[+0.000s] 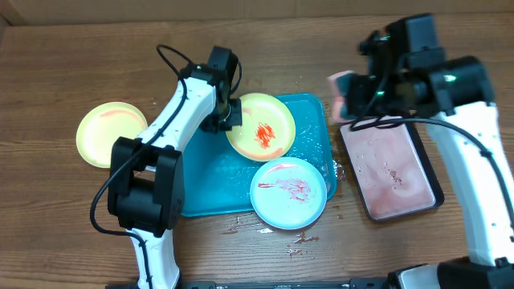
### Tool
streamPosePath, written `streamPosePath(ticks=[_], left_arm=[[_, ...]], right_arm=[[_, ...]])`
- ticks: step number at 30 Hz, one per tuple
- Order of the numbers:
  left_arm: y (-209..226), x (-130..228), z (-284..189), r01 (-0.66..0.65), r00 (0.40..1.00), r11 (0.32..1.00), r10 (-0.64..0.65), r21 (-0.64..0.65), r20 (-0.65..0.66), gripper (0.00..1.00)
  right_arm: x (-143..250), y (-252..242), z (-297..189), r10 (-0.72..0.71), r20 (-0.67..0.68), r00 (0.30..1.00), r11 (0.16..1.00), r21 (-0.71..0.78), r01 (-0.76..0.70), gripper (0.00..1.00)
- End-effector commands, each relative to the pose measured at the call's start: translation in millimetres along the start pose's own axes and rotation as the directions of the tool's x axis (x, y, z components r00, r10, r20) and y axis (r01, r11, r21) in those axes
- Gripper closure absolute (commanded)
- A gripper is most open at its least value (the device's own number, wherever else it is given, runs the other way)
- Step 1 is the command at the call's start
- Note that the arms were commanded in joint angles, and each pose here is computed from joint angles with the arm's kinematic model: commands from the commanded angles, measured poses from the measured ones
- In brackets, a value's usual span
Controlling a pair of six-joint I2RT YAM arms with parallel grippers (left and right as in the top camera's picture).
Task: Clean dirty plates on tray and stack at the side
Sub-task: 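Bring the sponge with the right gripper onto the green plate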
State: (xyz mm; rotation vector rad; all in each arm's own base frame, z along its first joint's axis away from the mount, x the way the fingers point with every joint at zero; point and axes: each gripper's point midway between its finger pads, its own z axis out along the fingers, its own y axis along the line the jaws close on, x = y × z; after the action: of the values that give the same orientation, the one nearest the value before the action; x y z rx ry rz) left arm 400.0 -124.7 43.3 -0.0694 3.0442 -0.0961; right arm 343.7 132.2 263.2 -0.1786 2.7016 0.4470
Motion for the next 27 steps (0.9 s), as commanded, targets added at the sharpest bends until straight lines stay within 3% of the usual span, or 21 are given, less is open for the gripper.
streamPosePath(ticks=[1,10,17,27], left_arm=[[-3.7,12.3,6.4,-0.026,0.999,0.999,0.027,0.045,-0.03,0.96],[-2.8,22.8,24.1,-0.023,0.999,0.998,0.026,0.061,-0.046,0.96],[14.2,19.5,30.5,0.022,0.999,0.999,-0.021,0.035,-0.034,0.96],[20.3,12.7,31.6,0.04,0.999,0.998,-0.039,0.042,-0.013,0.96]], right_arm=[[2.3,30.4,9.9,-0.063,-0.016,0.998,0.996,-0.061,0.062,0.96],[8.8,52.2,89.8,0.104,-0.128,0.986,0.993,-0.049,-0.111,0.96],[20.3,62.8,150.9,0.099,-0.252,0.963,0.984,-0.116,-0.131,0.96],[54.4,57.7,220.6,0.12,-0.42,0.9,0.979,-0.102,-0.178,0.96]])
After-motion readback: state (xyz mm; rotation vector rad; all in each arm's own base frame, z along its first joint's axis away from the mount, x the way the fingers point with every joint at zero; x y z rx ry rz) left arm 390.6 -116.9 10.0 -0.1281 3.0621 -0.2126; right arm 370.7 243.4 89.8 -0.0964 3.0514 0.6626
